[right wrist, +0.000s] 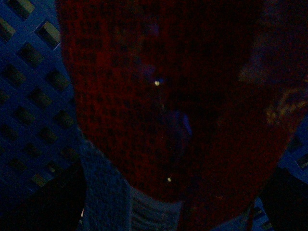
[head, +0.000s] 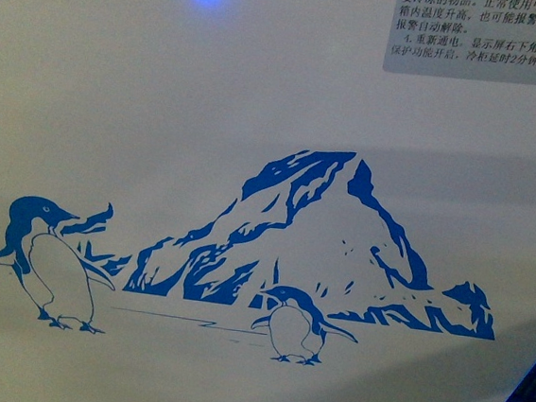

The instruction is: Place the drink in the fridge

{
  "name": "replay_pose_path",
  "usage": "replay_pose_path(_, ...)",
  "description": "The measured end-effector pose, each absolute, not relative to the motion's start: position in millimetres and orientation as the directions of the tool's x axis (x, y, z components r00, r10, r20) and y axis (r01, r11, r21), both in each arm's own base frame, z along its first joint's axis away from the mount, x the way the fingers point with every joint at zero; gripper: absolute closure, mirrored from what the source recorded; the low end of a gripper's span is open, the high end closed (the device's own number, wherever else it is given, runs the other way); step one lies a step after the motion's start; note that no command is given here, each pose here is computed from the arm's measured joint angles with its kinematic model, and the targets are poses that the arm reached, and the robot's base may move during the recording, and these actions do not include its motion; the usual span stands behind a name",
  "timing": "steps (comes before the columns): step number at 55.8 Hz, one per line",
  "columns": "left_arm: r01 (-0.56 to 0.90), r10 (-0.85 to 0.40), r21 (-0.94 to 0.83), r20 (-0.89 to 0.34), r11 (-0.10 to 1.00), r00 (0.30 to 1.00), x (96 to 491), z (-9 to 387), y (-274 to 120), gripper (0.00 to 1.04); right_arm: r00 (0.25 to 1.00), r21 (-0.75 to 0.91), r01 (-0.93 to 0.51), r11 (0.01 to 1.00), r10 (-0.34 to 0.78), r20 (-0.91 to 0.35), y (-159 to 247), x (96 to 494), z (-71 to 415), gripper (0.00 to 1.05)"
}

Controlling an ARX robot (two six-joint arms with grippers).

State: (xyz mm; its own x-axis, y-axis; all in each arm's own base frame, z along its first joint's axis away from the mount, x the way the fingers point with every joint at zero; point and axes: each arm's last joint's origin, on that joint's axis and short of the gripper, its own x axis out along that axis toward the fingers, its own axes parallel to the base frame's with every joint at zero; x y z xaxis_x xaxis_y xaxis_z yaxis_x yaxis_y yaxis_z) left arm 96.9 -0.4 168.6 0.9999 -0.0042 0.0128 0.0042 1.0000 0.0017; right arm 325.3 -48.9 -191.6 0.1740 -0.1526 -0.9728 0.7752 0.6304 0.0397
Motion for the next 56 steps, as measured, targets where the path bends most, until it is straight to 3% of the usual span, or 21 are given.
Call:
replay_pose_path(5, 0.005, -0.005, 0.002, 0.013, 1.0, 1.0, 97, 169, 0, 0.08, 0.173, 0.04, 0.776, 0.63, -0.152, -0.973, -50, 325, -192, 0.13)
replay_pose_path(18, 0.005, -0.005, 0.002, 0.013, 1.0, 1.0, 97, 169, 0, 0.08, 0.173, 0.02, 0.753, 0.658, -0.167, -0.971, -55, 316, -176, 0.47)
replay_pose_path(29, 0.005, -0.005, 0.002, 0.013, 1.0, 1.0, 97, 169, 0, 0.08, 0.207, 0.013, 0.723, 0.69, -0.198, -0.958, -63, 311, -150, 0.59)
replay_pose_path(33, 0.005, -0.005, 0.002, 0.013, 1.0, 1.0, 97, 169, 0, 0.08, 0.238, 0.015, 0.705, 0.709, -0.217, -0.947, -66, 312, -136, 0.61)
replay_pose_path(41, 0.005, -0.005, 0.002, 0.013, 1.0, 1.0, 97, 169, 0, 0.08, 0.372, 0.071, 0.632, 0.772, -0.222, -0.901, -77, 315, -66, 0.64)
replay_pose_path(56, 0.005, -0.005, 0.002, 0.013, 1.0, 1.0, 97, 169, 0, 0.08, 0.572, 0.182, 0.446, 0.876, -0.123, -0.811, -86, 287, 72, 0.64)
